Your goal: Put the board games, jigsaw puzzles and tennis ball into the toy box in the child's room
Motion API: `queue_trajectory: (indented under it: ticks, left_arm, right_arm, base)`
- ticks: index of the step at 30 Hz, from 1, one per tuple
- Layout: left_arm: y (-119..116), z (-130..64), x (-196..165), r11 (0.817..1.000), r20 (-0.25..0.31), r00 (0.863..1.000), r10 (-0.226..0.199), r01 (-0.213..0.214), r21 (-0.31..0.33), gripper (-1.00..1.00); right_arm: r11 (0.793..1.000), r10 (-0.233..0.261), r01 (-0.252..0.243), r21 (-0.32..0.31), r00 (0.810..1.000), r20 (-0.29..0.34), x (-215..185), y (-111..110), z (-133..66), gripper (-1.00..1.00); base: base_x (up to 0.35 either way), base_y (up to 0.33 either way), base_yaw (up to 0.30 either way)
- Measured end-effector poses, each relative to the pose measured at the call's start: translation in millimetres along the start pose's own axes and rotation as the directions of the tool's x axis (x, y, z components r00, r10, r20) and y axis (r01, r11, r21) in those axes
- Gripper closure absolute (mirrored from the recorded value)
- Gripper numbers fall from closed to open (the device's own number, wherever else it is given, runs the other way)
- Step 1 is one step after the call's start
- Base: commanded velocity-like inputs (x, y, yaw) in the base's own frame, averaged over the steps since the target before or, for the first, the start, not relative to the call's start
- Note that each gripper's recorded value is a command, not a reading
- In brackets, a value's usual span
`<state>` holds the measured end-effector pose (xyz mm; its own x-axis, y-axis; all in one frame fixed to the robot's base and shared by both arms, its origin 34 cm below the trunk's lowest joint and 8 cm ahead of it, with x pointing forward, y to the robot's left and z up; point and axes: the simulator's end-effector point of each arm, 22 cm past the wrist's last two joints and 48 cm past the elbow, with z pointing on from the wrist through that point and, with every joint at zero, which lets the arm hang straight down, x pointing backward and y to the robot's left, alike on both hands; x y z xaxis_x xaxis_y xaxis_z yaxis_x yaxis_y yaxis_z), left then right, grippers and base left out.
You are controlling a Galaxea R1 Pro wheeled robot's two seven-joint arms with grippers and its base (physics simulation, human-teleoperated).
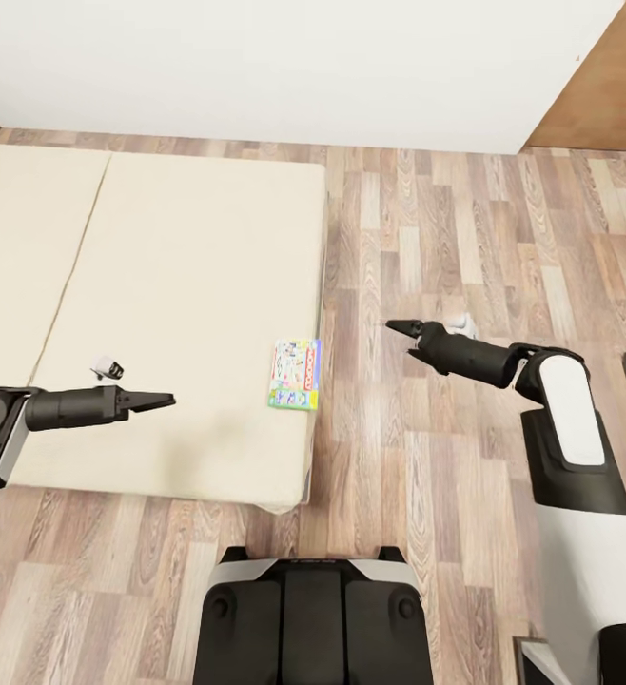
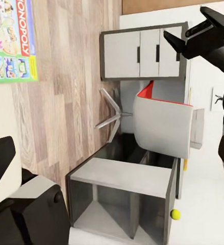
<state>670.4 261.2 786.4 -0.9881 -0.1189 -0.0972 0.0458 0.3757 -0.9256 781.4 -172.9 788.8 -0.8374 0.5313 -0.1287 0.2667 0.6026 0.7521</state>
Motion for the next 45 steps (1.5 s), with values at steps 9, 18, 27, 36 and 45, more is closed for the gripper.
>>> queue_trajectory:
  ticks: [9,18,27,36,45]
  left_arm:
    - [0.8,-11.9,10.6,1.0,-0.006,1.0,-0.005,0.005,-0.016,-1.0]
    - [3.4,-15.8,34.6,1.0,-0.024,1.0,0.003,-0.004,-0.017,-1.0]
    - [8.7,-18.6,65.1,1.0,-0.043,0.999,0.002,-0.003,-0.024,-1.0]
    - [13.0,-24.5,93.5,1.0,-0.049,0.999,-0.001,-0.001,-0.03,-1.0]
    - [14.3,-33.8,111.6,0.999,-0.035,0.999,0.008,-0.009,-0.038,-1.0]
  right_arm:
    - [0.998,0.061,-0.061,-0.012,0.997,0.039,-2.3,-24.8,-25.9,-1.0]
    - [0.993,0.12,-0.12,0.022,0.993,0.005,34.1,-66.5,-46.0,-1.0]
    - [0.979,0.189,-0.186,0.08,0.982,-0.028,81.9,-104.7,-62.5,-1.0]
    - [0.957,0.255,-0.25,0.15,0.967,-0.019,120.1,-140.0,-83.5,-1.0]
    - [0.918,0.325,-0.319,0.234,0.946,0.014,164.0,-178.2,-110.0,-1.0]
  base:
    - [0.0,0.0,0.0]
    - [0.0,0.0,0.0]
    - [0.0,0.0,0.0]
    - [0.0,0.0,0.0]
    - [0.0,0.0,0.0]
